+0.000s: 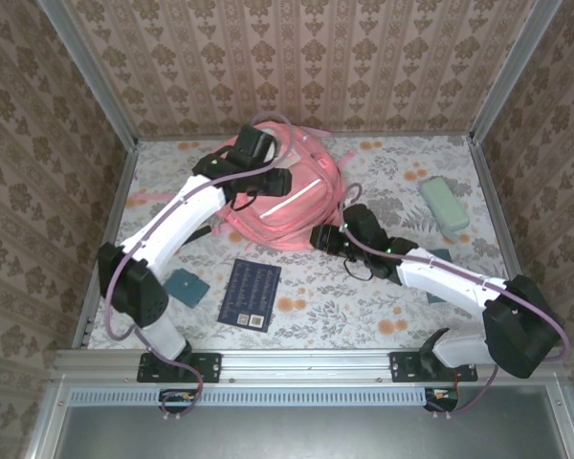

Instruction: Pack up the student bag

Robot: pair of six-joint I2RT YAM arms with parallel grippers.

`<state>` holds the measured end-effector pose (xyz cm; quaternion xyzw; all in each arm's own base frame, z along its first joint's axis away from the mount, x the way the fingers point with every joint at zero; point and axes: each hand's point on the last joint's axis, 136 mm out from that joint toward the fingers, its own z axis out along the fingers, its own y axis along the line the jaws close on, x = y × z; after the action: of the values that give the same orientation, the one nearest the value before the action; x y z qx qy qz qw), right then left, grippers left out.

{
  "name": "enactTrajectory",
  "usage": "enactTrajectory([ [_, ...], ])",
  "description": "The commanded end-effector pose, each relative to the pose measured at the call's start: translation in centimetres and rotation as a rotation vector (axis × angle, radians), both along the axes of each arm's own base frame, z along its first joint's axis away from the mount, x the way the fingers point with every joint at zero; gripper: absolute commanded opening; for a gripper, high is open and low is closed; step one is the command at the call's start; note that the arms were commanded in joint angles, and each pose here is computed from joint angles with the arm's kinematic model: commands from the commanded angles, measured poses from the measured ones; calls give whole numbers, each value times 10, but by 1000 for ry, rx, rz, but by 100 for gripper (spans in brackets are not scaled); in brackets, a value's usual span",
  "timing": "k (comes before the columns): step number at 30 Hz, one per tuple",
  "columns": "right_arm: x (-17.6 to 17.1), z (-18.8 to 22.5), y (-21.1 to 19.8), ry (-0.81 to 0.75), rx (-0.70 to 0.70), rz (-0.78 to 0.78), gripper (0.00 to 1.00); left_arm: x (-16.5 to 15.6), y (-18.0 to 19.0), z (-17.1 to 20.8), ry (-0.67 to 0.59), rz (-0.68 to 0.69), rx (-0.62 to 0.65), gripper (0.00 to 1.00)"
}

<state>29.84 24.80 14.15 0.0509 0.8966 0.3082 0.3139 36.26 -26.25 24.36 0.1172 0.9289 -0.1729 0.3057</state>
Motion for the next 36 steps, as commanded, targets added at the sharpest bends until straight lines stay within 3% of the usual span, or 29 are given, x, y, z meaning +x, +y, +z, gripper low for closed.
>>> enactTrajectory([
  [1,-23,-12,3,3,-81,16,46,-19,26,2,24,40,-26,56],
  [6,-49,-31,28,57,-96,25,44,-52,77,-41,140,122,-9,58],
  [14,-84,-63,65,124,-124,41,39,-121,129,-113,350,248,3,63],
  [22,-112,-94,97,189,-125,78,34,-177,133,-171,574,316,-73,62],
  [29,-115,-105,115,213,-128,89,35,-197,127,-206,706,323,-94,61],
  [36,-107,-99,102,192,-162,48,38,-195,100,-210,729,307,-241,57],
])
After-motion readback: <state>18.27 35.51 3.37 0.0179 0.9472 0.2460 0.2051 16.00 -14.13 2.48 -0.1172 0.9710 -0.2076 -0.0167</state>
